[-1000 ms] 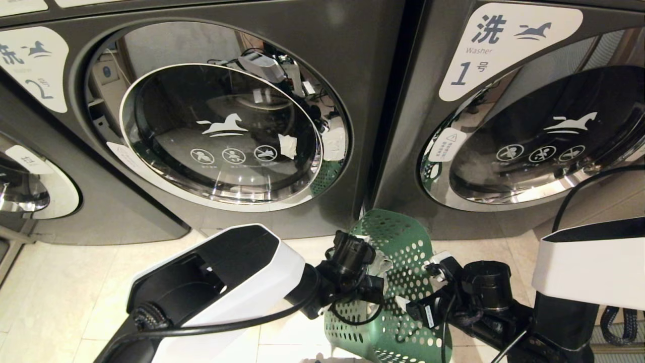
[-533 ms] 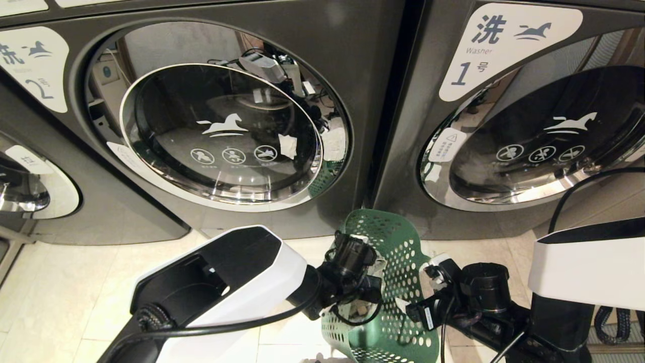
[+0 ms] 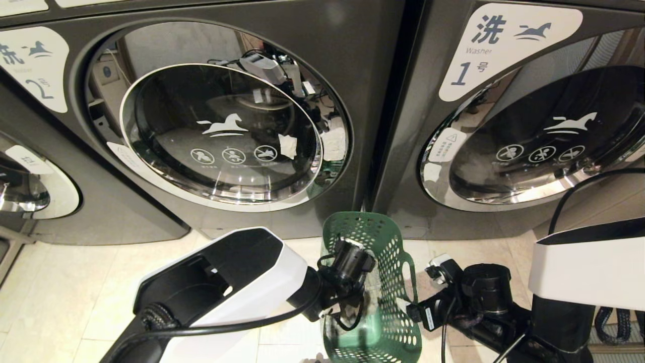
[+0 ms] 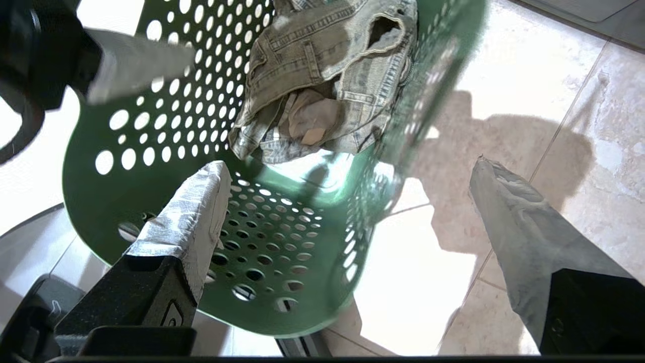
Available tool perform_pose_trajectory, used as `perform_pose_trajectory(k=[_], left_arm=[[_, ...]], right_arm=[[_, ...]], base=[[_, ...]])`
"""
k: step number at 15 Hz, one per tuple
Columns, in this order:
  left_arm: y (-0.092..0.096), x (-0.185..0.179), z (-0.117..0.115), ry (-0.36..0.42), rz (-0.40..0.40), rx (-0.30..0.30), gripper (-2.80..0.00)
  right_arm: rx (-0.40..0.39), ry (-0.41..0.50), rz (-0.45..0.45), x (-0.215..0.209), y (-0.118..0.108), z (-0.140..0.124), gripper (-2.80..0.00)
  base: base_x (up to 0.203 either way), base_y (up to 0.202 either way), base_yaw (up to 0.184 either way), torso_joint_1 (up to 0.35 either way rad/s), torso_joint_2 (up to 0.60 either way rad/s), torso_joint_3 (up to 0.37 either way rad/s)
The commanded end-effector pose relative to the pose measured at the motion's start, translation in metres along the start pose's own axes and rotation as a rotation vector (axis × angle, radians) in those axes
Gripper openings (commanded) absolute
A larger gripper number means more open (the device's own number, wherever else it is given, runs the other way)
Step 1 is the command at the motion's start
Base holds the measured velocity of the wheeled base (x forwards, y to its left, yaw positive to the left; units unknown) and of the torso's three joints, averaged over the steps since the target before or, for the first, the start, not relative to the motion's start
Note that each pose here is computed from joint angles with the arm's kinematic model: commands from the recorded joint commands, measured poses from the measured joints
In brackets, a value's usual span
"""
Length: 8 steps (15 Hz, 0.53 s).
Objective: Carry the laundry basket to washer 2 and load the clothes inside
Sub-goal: Pick up the clothes basket and put it beside the washing machine
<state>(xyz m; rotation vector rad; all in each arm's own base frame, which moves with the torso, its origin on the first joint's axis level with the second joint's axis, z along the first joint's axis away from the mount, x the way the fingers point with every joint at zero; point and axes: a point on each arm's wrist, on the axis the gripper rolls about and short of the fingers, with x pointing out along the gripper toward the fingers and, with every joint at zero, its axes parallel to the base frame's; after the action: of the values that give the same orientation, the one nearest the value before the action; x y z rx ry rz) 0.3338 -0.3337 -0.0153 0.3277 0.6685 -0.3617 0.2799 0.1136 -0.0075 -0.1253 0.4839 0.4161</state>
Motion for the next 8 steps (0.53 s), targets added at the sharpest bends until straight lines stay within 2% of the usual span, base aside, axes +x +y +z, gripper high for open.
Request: perform_pose_trajectory(k=[1,8], left_arm=[[0.009,0.002,0.001,-0.004,0.068,-0.013,0.00],[0.026,0.003,-0.002,0.003,0.255,-0.026,0.00]], right_arm=[[0.000,0.005,0.001,-0.002,0.000,-0.002,0.00],[-0.003,-0.017,0.000,-0.005,0.001,-0.008,0.00]], base=[[0.000,0.000,0.000,0.000,0.00,0.000],[0.000,0.000,0.000,0.000,0.00,0.000]])
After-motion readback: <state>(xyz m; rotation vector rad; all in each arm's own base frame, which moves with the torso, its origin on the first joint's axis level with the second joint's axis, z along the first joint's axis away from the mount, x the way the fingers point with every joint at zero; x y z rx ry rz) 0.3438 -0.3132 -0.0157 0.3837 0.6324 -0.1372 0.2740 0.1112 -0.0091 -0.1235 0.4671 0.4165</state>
